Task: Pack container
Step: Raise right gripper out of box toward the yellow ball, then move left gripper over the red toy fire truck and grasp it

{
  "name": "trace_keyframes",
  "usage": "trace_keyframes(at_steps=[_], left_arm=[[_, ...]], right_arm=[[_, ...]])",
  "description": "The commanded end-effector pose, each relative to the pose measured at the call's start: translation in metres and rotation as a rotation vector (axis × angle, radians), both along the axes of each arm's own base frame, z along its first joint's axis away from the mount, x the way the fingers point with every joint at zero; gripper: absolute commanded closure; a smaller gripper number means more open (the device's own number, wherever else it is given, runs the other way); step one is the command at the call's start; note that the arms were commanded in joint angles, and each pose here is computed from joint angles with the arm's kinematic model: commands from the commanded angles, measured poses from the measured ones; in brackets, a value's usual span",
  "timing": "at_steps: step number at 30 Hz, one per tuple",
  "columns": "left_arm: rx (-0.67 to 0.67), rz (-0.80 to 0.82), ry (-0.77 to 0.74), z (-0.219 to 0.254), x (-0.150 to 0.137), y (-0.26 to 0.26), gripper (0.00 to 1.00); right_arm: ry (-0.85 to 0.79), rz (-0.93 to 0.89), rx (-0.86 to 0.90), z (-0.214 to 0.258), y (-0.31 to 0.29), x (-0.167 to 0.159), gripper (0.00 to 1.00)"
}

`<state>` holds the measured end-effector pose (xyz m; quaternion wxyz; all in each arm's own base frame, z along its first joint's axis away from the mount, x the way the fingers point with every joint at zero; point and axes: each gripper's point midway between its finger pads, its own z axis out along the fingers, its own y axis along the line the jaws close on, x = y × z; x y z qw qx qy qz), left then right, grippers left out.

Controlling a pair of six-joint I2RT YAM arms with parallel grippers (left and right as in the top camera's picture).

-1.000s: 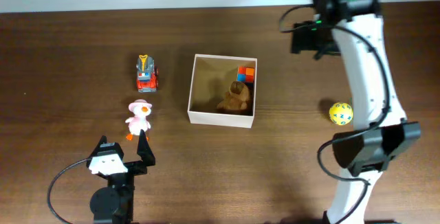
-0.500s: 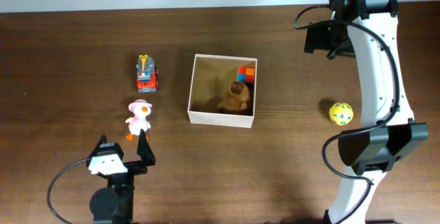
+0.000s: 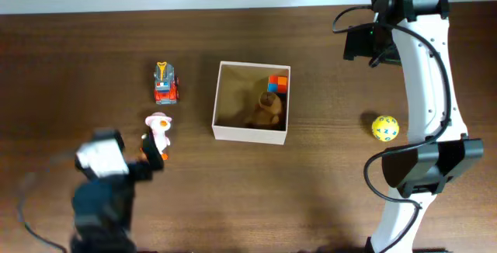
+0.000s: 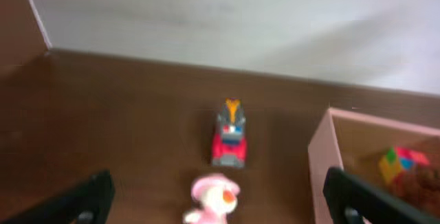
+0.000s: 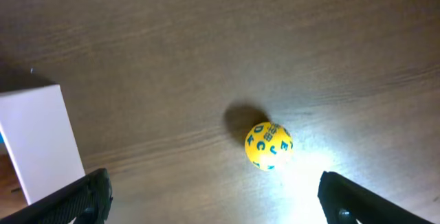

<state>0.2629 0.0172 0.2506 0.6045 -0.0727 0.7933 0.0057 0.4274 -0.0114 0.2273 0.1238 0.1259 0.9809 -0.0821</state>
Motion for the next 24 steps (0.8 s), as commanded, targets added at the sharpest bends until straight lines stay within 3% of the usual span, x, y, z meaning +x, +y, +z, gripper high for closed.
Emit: trace_keyframes(at_steps=[1,6,12,19,24], left_arm=[[0.050,0.009,0.144,0.024,0.037,0.005,0.01],[0.010,-0.076,0.399,0.032,0.109,-0.009,0.01],[-0.001,-0.088,0.490,0.018,0.188,-0.011,0.01],[0.003,-0.096,0.566,-0.037,0.225,-0.011,0.01],[0.082,-0.164,0.650,-0.084,0.239,-0.017,0.01]], right_arm=[[-0.048,-0.016,-0.011,0.017,-0.004,-0.002,0.01],[-0.048,-0.016,-0.011,0.017,-0.004,-0.002,0.01],[-0.048,-0.016,-0.011,0.017,-0.004,-0.002,0.01],[-0.048,-0.016,-0.011,0.017,-0.004,-0.002,0.01],[-0.048,-0.016,-0.011,0.017,-0.004,-0.002,0.01]])
